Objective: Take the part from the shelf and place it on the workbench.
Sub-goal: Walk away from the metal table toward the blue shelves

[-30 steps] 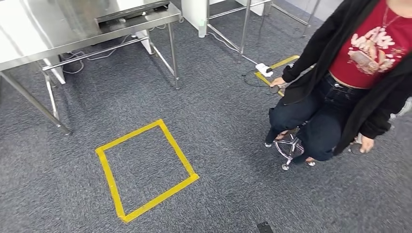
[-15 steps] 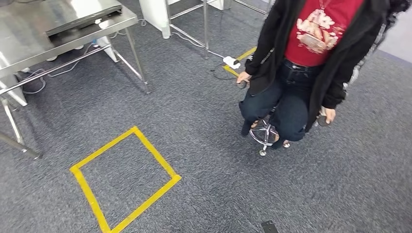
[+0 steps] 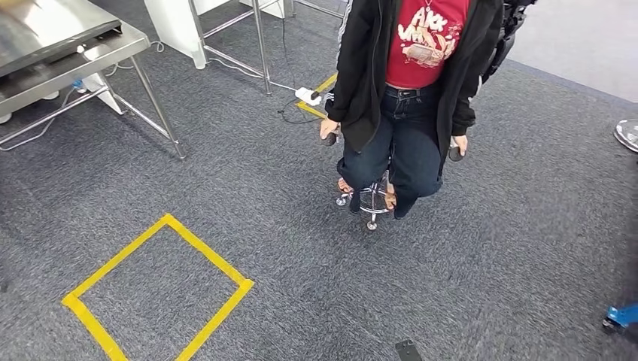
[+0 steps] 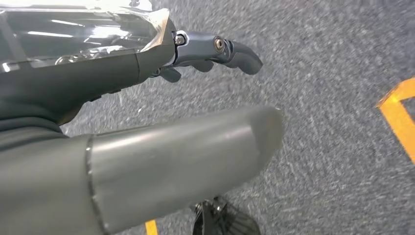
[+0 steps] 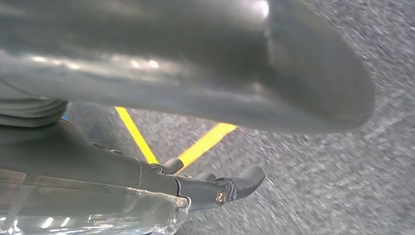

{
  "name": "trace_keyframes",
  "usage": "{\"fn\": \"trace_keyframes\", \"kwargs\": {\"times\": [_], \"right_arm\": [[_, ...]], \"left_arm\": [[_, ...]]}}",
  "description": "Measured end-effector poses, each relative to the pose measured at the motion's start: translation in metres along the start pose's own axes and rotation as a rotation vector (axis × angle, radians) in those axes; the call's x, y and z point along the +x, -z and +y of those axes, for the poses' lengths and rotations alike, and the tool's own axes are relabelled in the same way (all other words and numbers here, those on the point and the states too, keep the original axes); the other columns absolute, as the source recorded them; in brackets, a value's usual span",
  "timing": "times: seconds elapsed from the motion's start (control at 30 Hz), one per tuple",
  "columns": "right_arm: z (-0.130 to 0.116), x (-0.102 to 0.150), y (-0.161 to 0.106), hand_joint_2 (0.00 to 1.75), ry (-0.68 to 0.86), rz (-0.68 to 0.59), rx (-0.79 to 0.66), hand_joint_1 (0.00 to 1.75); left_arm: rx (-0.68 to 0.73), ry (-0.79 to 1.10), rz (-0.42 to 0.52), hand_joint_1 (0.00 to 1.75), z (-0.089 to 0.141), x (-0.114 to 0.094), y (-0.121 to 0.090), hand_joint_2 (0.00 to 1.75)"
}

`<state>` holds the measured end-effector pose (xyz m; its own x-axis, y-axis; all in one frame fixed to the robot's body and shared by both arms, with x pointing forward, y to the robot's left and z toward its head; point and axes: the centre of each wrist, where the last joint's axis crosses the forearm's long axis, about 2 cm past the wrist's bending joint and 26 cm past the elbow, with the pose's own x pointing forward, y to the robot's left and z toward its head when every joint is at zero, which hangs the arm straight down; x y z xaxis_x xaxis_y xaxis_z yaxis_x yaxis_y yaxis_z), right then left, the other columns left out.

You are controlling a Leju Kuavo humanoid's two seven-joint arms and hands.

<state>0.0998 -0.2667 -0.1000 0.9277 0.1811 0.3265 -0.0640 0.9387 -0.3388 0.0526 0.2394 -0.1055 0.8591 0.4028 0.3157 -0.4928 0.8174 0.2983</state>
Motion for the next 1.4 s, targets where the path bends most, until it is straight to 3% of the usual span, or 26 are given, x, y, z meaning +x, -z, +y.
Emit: {"fn": "trace_keyframes", "kwargs": {"times": [0.5, 0.87, 1.4], "right_arm": [[0.017, 0.019, -0.005, 0.00, -0.138, -0.049, 0.035, 0.00], [0.026, 0.030, -0.008, 0.00, -0.151, -0.078, 0.056, 0.00], [0.027, 0.020, -0.010, 0.00, -0.128, -0.058, 0.029, 0.00]], "left_arm": [[0.062, -0.075, 0.065, 0.00, 0.000, -0.004, -0.002, 0.00], [0.053, -0.091, 0.084, 0.00, 0.001, -0.010, -0.003, 0.00], [0.016, -0.068, 0.108, 0.00, 0.000, -0.009, -0.003, 0.00]]}}
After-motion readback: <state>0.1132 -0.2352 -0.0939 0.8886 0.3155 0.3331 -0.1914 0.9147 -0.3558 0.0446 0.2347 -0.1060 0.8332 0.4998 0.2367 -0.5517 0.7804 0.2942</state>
